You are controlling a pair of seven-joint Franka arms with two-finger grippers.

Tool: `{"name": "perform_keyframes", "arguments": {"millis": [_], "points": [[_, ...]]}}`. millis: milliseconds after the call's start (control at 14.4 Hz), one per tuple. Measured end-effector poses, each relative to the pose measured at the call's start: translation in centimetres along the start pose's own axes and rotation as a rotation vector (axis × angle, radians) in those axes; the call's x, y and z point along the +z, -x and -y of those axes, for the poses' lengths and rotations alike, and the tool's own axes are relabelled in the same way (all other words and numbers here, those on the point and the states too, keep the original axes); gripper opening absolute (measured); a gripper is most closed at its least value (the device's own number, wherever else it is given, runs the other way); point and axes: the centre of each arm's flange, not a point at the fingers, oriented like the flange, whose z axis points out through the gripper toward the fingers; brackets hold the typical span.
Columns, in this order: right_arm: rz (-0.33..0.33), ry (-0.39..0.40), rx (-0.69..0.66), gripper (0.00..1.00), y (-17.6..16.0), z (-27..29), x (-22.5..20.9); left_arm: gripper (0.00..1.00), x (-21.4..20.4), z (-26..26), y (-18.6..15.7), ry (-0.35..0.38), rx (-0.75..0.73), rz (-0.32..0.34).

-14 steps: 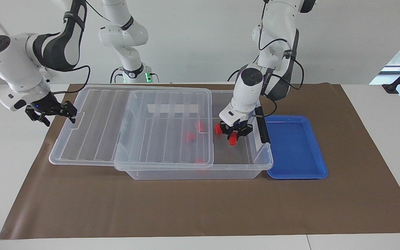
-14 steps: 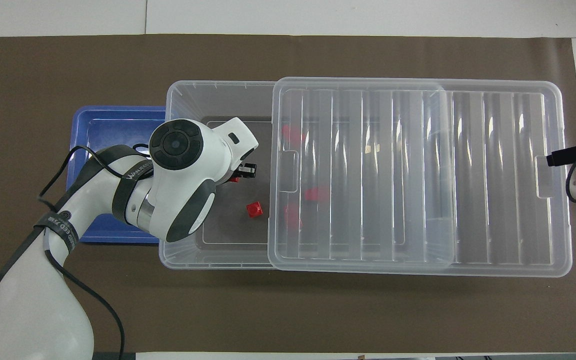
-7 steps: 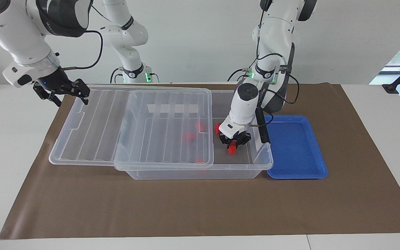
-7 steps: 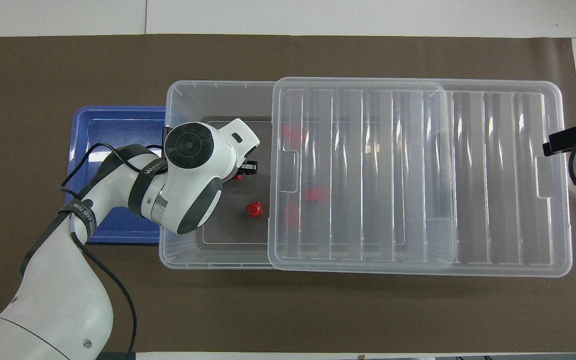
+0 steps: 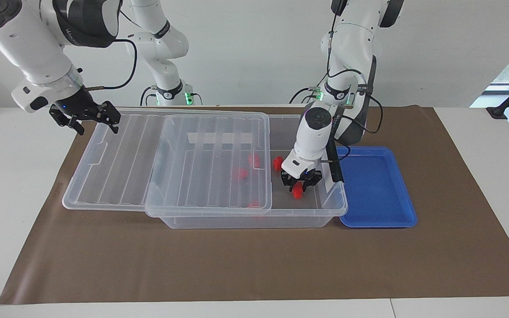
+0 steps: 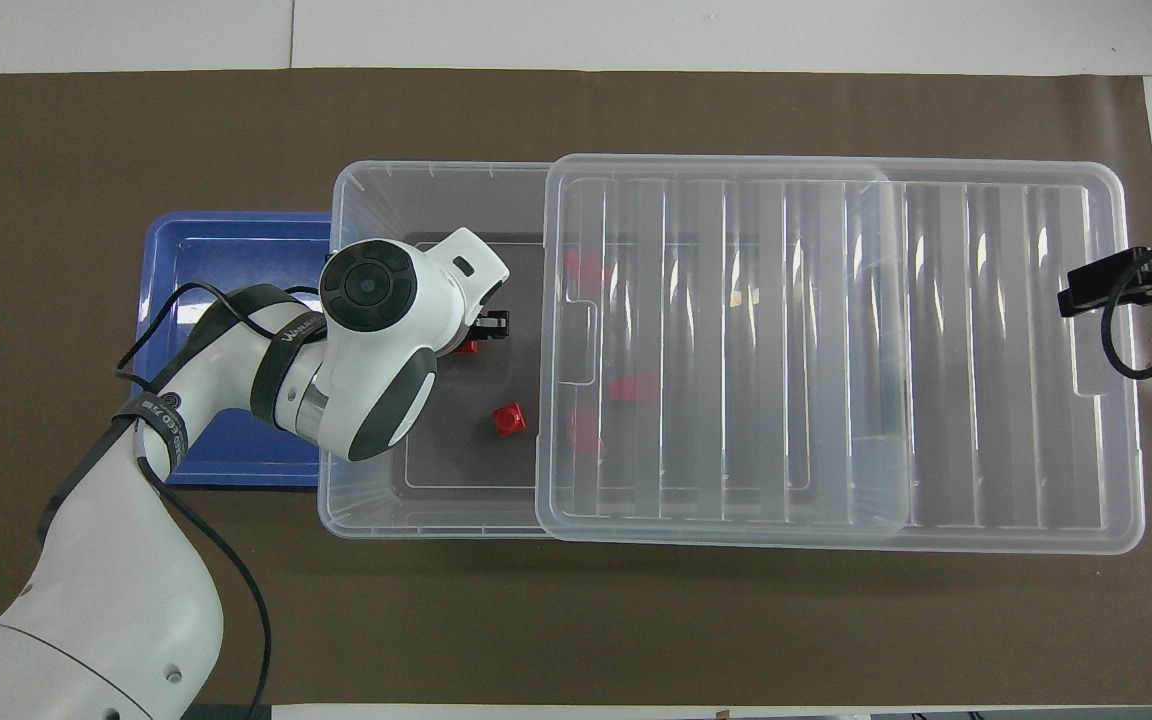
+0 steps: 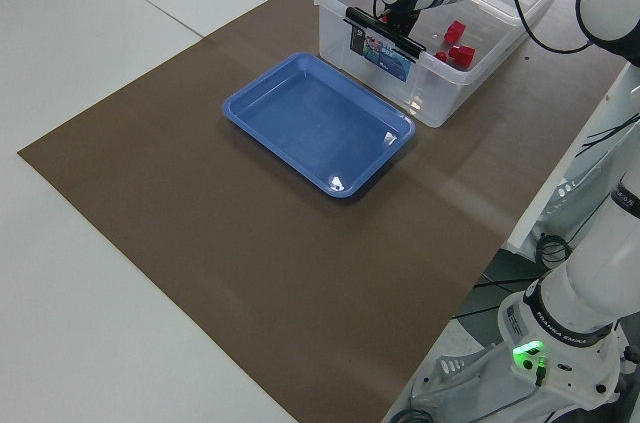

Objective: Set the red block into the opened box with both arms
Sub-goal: 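Carry the red block with the left gripper over the opened box, then lower the red block into the box and open the left gripper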

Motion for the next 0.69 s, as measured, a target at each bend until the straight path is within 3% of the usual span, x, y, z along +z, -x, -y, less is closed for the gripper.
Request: {"name": "perform_keyframes", "arguments": {"millis": [208, 278, 694], "points": [[-0.022, 0.002, -0.006, 1.00, -0.2, 0.3, -0.3, 0.96, -1.7, 0.4, -0.5, 0.005, -0.009, -0.020], [-0.025, 0.003, -0.006, 1.00, -0.3, 0.3, -0.4, 1.00, -2.7, 0.5, -0.4, 0.001, -0.009, -0.017], [-0.033, 0.004, -0.002, 1.00, -0.3, 0.1, -0.5, 1.00, -11.0, 0.2, 1.6, -0.020, 0.004, -0.013]]}}
